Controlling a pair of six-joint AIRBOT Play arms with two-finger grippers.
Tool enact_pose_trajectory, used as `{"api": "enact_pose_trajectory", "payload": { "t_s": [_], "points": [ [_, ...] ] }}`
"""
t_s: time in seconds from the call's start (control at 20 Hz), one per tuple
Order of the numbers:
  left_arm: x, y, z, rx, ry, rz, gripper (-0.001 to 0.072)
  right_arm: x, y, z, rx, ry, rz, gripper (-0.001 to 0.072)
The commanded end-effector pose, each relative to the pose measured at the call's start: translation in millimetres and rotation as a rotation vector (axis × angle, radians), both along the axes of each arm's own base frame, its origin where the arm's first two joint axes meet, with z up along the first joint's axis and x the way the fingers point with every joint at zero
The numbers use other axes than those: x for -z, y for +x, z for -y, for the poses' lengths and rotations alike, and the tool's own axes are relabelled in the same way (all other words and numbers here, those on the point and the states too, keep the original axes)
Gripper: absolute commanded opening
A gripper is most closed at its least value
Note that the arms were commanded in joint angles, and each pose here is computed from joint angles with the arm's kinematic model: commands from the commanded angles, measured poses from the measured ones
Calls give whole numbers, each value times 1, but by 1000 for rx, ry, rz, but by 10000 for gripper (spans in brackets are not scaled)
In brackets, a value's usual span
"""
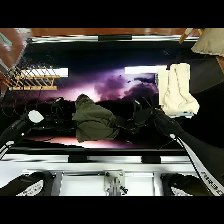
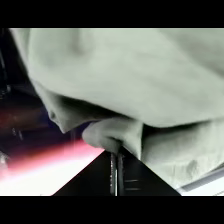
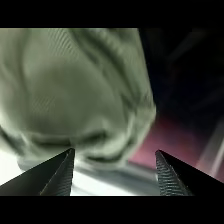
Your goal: Fold the shirts.
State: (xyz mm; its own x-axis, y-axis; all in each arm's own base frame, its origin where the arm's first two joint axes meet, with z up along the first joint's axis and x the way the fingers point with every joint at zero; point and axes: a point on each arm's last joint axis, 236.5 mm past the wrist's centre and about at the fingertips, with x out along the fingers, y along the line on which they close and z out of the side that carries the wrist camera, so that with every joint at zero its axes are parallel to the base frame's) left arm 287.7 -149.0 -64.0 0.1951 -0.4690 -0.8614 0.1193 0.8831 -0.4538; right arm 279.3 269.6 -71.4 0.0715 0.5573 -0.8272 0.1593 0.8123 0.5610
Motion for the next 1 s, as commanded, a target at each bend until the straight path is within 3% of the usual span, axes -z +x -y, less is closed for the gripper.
{"api": "enact_pose_trajectory", "payload": {
  "t_s": [0.0,0.2,0.25,0.3,0.35,0.55,0.7,0.8,0.95],
  "points": [
    [-10,2,-3,76,34,24,36,1,28,1,92,9,70,599],
    [-20,10,-4,84,44,60,36,21,7,-14,31,-16,21,598],
    [-25,14,-4,85,45,75,36,27,2,-16,21,-24,7,492],
    [-32,20,-3,84,43,94,35,31,0,-17,19,-28,-4,238],
    [-39,26,-2,84,41,115,36,30,1,-17,21,-25,-3,56],
    [-98,61,-14,111,110,285,35,-30,26,-4,-162,-63,233,60],
    [-234,90,-34,49,132,619,35,-148,58,38,-219,-159,538,60],
    [-366,81,-47,-26,117,948,36,-275,64,56,-142,-98,844,59],
    [-534,11,-63,-143,67,1415,36,-451,22,83,18,65,1261,59]
  ]
}}
